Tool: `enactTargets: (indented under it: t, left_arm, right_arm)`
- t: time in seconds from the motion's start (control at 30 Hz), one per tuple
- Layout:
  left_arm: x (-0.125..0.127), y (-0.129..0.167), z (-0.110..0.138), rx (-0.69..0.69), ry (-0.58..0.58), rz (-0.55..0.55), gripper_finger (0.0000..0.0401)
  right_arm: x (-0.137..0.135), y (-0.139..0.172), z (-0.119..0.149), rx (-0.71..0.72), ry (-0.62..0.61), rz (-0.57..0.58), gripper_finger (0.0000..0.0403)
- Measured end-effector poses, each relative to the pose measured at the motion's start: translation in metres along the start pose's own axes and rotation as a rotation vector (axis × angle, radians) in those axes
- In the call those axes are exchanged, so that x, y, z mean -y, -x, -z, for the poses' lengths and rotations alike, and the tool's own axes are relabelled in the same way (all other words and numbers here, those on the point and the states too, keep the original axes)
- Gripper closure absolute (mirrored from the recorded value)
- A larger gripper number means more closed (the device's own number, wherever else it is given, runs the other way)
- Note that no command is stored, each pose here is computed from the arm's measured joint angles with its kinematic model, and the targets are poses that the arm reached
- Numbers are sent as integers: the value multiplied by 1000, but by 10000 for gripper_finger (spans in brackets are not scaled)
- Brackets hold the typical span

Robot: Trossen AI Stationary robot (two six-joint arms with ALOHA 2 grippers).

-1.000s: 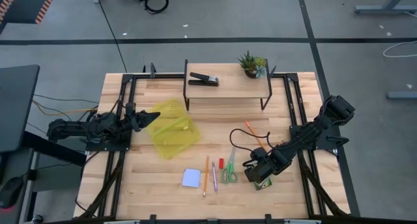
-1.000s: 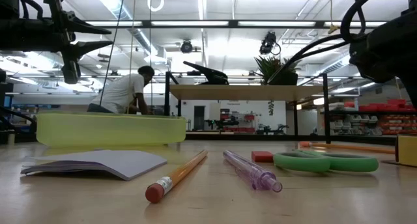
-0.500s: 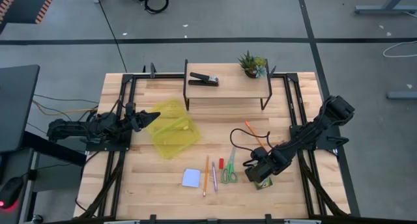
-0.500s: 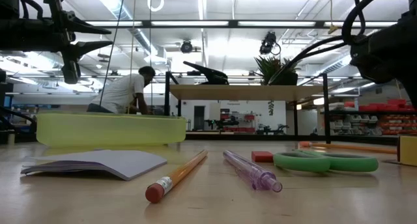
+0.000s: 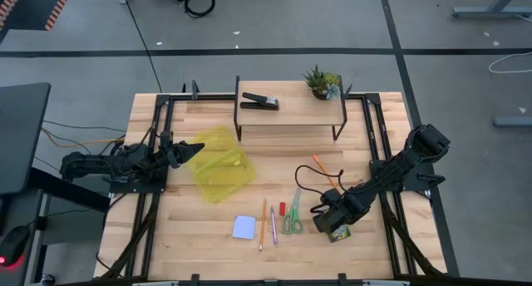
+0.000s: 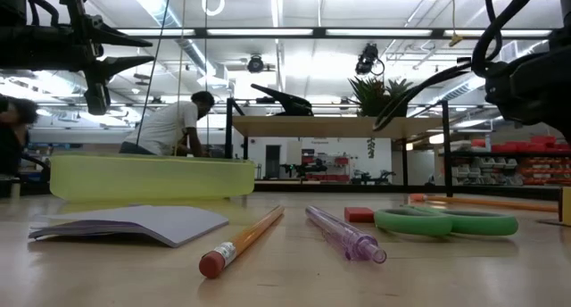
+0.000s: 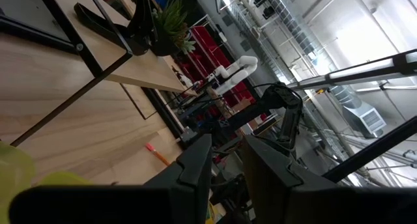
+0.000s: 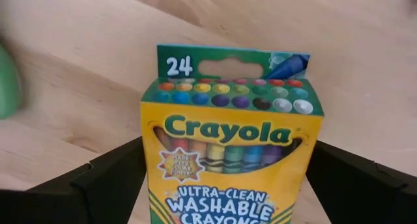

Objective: Pack school essentials
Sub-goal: Put the yellow crayon box into the yellow supply box

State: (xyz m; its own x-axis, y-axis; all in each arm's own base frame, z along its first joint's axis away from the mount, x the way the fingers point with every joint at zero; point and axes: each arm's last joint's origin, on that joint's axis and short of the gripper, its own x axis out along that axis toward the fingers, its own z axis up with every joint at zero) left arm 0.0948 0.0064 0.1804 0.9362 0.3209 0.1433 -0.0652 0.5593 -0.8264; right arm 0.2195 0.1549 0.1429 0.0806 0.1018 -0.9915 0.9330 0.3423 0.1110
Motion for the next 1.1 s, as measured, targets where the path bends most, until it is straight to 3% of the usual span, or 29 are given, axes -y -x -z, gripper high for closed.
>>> enactTargets:
  t: [0.37,1.1]
  left_arm:
    - [0,0,0,0,0,0,309]
    - [0,0,0,0,-7,0,307]
  right_arm:
    - [4,-4,-3,52,-7,-17,51]
    - [-2,-1,-8,93,88,-57,54]
